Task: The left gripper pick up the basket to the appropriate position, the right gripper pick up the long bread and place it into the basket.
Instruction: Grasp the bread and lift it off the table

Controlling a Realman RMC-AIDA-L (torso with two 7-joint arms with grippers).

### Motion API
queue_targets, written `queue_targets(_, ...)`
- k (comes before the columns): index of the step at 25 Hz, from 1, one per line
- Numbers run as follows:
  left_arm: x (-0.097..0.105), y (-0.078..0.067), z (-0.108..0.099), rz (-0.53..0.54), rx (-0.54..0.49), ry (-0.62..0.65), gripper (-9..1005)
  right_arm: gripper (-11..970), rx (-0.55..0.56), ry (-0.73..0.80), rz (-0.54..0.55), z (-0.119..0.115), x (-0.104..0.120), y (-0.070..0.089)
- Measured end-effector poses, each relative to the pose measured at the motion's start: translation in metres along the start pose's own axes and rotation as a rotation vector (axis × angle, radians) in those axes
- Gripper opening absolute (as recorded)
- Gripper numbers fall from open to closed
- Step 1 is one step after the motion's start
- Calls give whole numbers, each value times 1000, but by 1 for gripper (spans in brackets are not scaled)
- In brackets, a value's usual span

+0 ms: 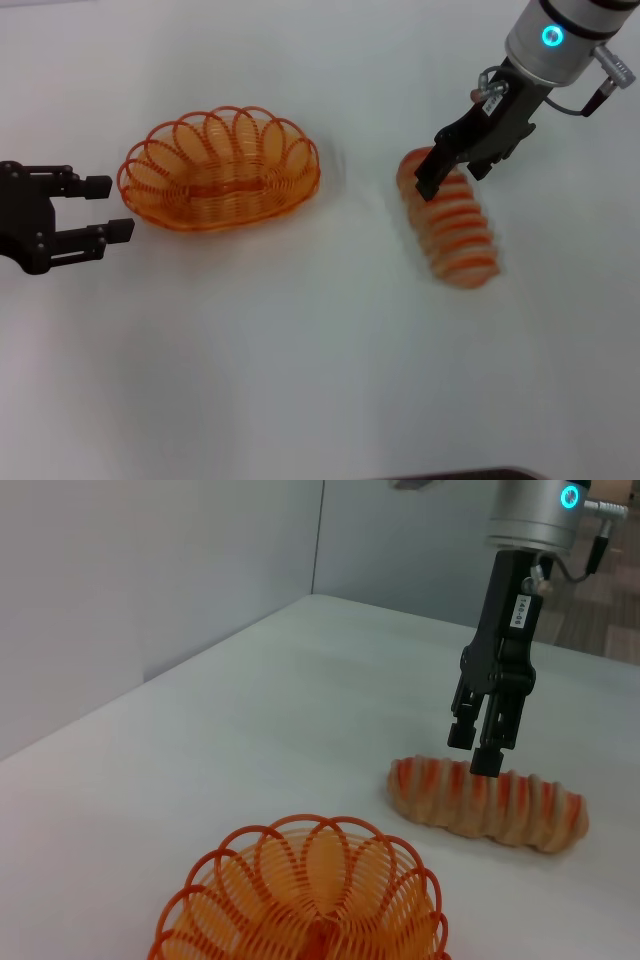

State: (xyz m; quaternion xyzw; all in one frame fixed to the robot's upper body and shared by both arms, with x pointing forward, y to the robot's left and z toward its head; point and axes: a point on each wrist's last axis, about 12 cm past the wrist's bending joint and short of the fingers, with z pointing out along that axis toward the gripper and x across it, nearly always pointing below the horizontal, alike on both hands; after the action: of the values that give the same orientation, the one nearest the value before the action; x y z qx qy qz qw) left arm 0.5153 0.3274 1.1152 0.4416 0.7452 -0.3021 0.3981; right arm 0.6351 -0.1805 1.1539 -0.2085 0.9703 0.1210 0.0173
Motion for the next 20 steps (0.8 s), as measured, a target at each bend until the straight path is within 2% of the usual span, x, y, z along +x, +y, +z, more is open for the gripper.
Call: queue_targets(20, 3, -2, 1, -5, 0, 0, 566, 819, 83, 35, -85, 15, -3, 16)
